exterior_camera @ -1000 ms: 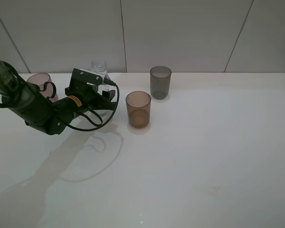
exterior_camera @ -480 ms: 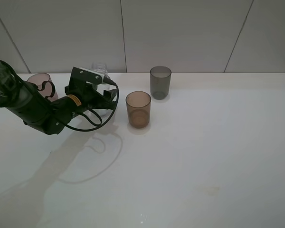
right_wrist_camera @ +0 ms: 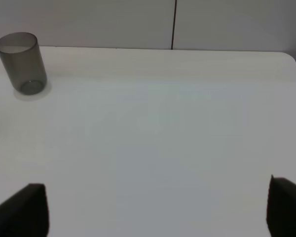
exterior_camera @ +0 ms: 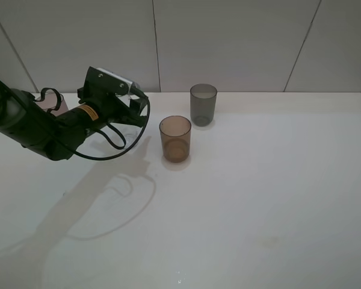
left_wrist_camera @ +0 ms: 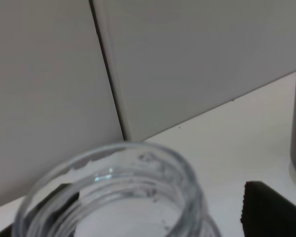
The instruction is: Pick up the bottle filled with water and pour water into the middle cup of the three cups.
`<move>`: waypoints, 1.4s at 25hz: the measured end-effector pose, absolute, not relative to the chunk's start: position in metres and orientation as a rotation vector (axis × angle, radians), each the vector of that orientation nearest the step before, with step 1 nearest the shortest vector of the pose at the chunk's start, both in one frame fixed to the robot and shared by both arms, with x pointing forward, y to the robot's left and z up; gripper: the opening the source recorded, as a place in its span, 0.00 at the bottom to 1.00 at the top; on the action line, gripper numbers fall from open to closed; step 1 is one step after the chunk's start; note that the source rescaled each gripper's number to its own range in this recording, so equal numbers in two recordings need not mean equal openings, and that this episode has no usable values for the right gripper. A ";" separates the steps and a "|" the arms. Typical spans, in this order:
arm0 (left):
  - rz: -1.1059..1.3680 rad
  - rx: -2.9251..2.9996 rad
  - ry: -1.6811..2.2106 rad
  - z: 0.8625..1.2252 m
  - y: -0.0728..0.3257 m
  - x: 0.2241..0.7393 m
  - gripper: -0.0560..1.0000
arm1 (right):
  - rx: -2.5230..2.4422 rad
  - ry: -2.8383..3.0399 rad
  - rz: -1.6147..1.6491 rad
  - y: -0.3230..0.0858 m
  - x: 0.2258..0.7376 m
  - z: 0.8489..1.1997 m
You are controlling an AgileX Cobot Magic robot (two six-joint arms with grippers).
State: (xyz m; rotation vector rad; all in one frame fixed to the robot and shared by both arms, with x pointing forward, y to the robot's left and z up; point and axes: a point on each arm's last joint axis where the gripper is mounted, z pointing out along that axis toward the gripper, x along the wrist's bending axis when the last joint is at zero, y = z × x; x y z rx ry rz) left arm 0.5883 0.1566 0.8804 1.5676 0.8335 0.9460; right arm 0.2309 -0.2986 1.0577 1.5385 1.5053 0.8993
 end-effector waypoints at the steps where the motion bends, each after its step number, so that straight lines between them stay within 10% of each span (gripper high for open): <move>1: 0.951 1.559 0.828 0.884 0.157 0.588 0.60 | 1.539 1.505 0.899 -0.299 0.231 1.058; 5: 0.977 1.512 0.797 0.905 0.157 0.588 0.79 | 1.539 1.505 0.899 -0.299 0.231 1.058; 21: 0.946 1.658 0.973 1.040 0.190 0.543 0.80 | 1.539 1.505 0.899 -0.299 0.231 1.058; 35: 0.879 1.630 1.369 1.138 0.277 0.388 0.80 | 1.539 1.505 0.899 -0.299 0.231 1.058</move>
